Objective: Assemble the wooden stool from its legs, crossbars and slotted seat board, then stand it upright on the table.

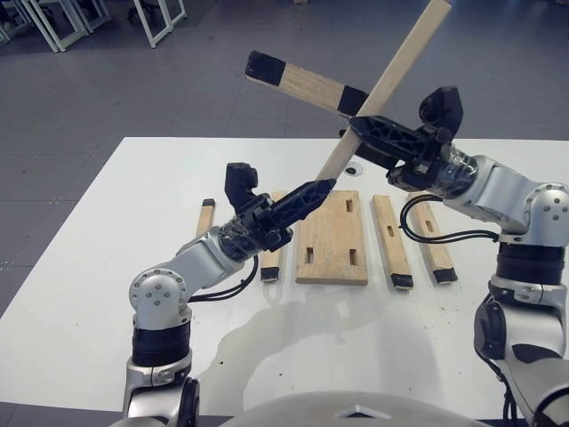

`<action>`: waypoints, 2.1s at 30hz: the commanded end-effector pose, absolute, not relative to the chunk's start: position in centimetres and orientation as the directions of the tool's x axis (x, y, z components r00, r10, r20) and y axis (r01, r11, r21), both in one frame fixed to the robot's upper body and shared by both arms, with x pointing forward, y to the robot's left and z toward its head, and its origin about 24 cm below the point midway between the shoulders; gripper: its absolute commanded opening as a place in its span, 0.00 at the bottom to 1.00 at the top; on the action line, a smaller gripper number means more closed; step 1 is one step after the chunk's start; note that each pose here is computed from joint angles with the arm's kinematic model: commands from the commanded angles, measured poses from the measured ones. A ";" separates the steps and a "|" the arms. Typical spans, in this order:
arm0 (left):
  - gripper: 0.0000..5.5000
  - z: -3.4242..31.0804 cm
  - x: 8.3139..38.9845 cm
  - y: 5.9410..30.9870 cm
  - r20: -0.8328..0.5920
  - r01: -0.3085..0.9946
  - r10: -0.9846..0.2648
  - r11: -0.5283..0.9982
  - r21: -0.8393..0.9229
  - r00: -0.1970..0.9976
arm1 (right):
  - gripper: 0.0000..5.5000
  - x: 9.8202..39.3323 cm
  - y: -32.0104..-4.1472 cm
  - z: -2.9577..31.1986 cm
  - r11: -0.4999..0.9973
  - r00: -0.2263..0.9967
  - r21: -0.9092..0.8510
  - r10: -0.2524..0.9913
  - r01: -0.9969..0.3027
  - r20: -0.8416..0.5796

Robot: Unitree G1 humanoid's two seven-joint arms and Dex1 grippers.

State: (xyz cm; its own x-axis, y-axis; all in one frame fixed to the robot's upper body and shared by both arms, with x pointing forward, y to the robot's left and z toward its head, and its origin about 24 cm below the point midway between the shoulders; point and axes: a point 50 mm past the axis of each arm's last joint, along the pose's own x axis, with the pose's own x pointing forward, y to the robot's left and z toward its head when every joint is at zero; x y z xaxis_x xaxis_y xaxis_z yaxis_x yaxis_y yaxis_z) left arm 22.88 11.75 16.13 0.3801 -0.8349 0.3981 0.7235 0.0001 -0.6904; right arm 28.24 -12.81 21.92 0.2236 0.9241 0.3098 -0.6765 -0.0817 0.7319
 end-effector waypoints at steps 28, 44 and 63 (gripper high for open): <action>0.58 7.1 25.8 11.3 -0.596 0.839 -0.598 0.295 0.457 0.535 | 0.37 29.4 -18.6 20.6 0.207 0.418 0.664 0.892 -0.718 0.174; 0.58 4.4 18.5 19.1 -0.869 0.973 -0.466 -0.061 0.221 0.168 | 0.37 30.9 -18.2 17.1 0.501 0.564 0.409 0.824 -0.763 0.043; 0.58 3.2 20.7 23.3 -0.885 0.957 -0.421 -0.108 0.269 0.201 | 0.37 32.0 -14.3 11.0 0.357 0.355 0.180 0.934 -0.917 -0.047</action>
